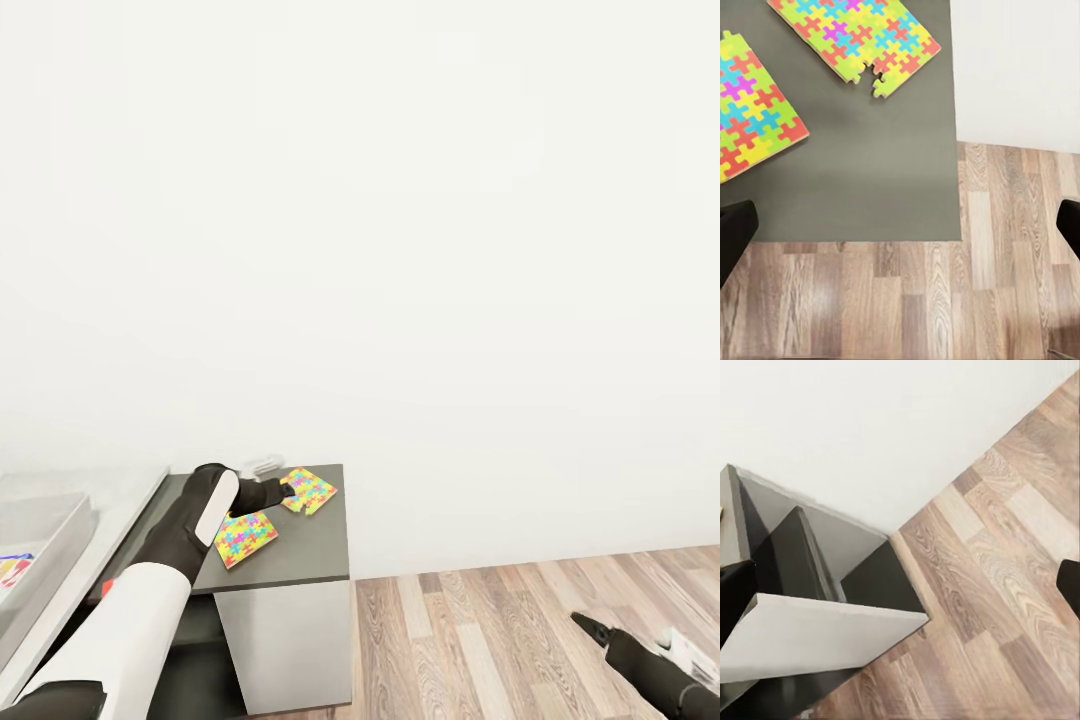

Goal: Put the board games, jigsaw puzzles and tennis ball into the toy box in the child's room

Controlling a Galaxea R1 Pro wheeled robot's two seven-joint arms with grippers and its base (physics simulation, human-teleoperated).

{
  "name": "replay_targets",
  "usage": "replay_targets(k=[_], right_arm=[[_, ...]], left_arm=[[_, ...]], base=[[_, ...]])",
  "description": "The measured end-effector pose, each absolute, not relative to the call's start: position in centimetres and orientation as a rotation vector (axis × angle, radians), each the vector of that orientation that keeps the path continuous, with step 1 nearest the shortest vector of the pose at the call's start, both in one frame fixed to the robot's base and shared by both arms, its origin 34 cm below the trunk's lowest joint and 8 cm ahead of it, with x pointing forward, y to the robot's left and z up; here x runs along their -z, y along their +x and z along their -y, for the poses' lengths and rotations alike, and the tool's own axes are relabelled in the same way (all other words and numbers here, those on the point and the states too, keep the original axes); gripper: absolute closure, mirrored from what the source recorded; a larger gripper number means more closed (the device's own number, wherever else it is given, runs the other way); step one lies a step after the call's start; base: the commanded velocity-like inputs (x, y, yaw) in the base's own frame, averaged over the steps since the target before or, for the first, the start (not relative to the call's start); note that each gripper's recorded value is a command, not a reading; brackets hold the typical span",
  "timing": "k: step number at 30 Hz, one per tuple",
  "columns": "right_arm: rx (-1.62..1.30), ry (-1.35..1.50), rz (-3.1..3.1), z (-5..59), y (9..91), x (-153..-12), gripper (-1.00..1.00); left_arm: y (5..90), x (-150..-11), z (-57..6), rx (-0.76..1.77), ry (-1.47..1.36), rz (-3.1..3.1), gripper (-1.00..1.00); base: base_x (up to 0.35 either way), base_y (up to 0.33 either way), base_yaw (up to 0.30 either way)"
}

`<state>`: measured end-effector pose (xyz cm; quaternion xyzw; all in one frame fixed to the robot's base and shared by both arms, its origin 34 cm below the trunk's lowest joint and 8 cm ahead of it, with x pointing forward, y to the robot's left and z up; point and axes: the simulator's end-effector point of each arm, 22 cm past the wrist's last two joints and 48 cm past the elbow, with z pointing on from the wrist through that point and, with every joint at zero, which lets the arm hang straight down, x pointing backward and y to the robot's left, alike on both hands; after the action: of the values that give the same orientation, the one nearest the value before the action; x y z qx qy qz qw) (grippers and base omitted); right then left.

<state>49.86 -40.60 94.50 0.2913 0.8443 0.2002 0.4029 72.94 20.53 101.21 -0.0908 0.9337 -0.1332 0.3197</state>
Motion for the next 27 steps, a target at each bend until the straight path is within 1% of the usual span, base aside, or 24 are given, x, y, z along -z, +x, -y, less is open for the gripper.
replay_targets(k=[3,4,7,12,15,19,27], right_arm=[[-0.386,0.749,-2.243,37.6,50.7,-92.1,-1.00],[-0.208,0.753,-2.351,35.9,50.5,-90.3,-1.00],[-0.110,0.743,-2.397,35.6,50.1,-89.7,-1.00],[-0.061,0.735,-2.415,35.6,50.0,-89.6,-1.00],[-0.060,0.728,-2.416,35.3,50.1,-89.7,-1.00],[-0.064,0.710,-2.424,34.6,50.2,-89.7,-1.00],[-0.059,0.692,-2.440,34.3,50.1,-89.3,-1.00]], left_arm=[[72.9,-101.0,-21.1,0.316,-0.251,-2.461,-1.00],[72.9,-101.0,-21.3,0.302,-0.257,-2.463,-1.00],[72.8,-100.9,-21.3,0.299,-0.259,-2.463,-1.00],[72.8,-100.9,-21.4,0.297,-0.260,-2.463,-1.00],[72.8,-100.9,-21.3,0.296,-0.259,-2.464,-1.00],[72.8,-100.7,-21.3,0.295,-0.259,-2.467,-1.00],[72.8,-100.0,-21.4,0.291,-0.260,-2.479,-1.00]], base=[[0.000,0.000,0.000],[0.000,0.000,0.000],[0.000,0.000,0.000],[0.011,0.000,0.000],[0.129,0.000,0.000],[0.243,0.000,0.000],[0.315,0.000,0.000]])
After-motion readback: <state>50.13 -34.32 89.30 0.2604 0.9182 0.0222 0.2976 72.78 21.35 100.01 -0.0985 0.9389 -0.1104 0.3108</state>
